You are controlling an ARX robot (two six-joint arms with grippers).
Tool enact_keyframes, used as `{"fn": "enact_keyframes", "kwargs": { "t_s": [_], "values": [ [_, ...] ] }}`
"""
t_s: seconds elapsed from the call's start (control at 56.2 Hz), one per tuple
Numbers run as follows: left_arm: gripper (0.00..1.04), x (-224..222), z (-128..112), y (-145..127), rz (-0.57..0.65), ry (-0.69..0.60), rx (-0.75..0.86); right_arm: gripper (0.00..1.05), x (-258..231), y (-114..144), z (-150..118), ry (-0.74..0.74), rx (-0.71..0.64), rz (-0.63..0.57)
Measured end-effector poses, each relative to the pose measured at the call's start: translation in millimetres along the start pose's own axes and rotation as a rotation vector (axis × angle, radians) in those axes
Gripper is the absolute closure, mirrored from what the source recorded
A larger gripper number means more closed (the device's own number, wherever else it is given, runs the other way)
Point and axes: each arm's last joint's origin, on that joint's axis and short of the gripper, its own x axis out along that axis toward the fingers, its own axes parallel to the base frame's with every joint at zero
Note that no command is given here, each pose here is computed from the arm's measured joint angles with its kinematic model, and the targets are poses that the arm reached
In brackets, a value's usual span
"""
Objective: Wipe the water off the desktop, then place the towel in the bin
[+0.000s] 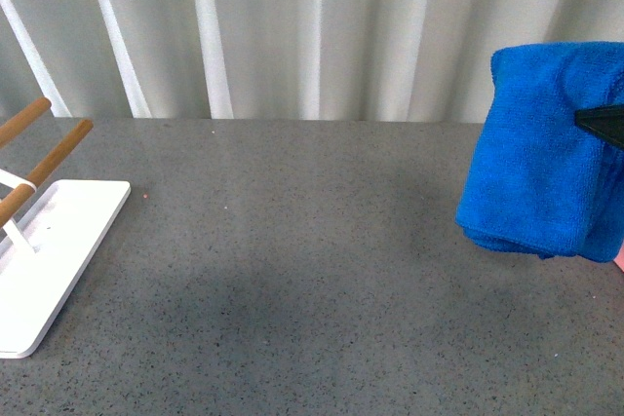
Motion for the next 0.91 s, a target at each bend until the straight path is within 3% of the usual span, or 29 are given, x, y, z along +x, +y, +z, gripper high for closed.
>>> {"fn": "enact_keyframes", "kwargs": {
  "t_s": [0.32, 0.605, 0.908],
  "values": [
    [1.01, -13, 4, 0, 0.0, -0.013, 0.0, 1.01, 12, -5, 2, 0.132, -0.083, -0.009],
    [1.01, -22, 5, 0, 0.0, -0.016, 0.0, 1.01, 42, -2, 6, 0.212, -0.031, -0.069],
    [1.01, -29, 5, 0, 0.0, -0.017, 0.0, 1.01, 65, 9, 21, 0.2, 0.087, -0.126]
  ]
}}
